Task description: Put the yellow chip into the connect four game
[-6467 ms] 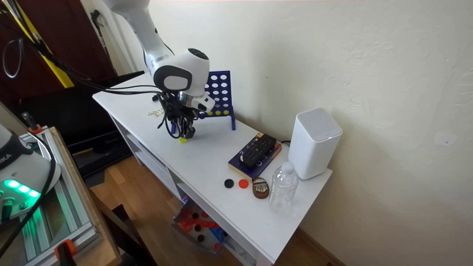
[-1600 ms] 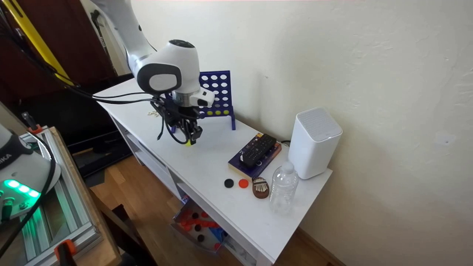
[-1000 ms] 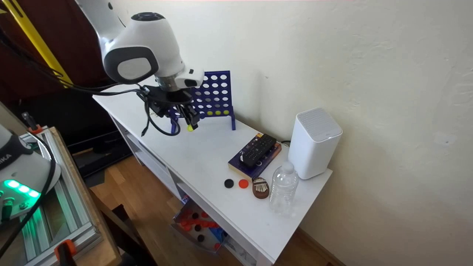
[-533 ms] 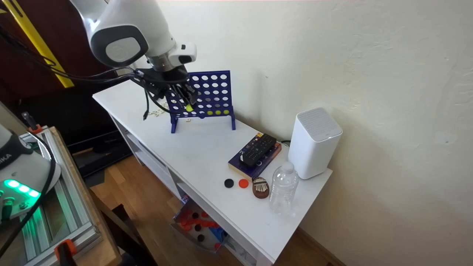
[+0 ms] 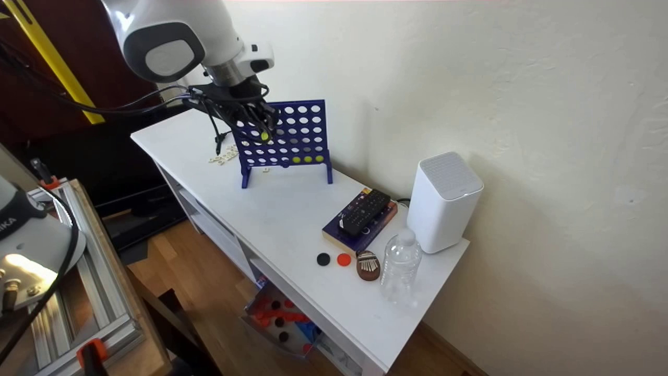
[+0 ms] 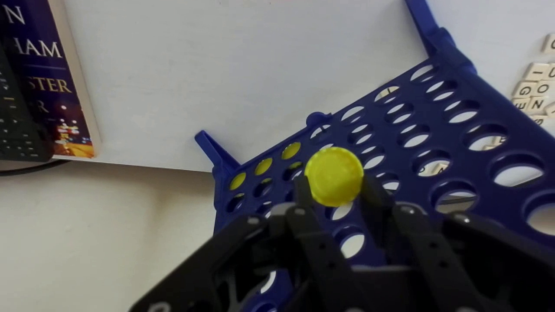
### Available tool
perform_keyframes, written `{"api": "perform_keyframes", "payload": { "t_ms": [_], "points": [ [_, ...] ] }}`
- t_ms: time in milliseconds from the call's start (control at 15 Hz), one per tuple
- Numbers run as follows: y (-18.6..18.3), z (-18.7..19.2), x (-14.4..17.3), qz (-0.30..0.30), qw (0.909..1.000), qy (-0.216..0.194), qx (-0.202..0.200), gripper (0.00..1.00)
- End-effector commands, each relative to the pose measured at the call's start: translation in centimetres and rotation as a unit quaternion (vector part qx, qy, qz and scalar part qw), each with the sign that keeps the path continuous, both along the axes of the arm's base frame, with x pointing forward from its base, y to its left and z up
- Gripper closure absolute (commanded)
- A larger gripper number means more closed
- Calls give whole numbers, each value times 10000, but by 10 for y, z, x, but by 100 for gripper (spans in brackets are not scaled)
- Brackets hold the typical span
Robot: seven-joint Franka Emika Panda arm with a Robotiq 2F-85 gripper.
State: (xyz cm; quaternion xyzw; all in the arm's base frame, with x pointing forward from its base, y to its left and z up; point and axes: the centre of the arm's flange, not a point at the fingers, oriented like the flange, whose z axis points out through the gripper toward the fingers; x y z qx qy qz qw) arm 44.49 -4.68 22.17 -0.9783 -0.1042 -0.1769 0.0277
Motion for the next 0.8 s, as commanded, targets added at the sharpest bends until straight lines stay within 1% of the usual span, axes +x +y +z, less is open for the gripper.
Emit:
{"api": "perform_keyframes", "payload": {
  "t_ms": [0, 200, 467, 733],
  "points": [
    [-15, 21, -24, 130, 9997, -213, 84, 92],
    [-16, 27, -27, 183, 9990, -396, 119, 92],
    [-17, 31, -30, 263, 9974, -608, 285, 92],
    [-20, 37, -31, 292, 9957, -731, 484, 92]
  ]
}}
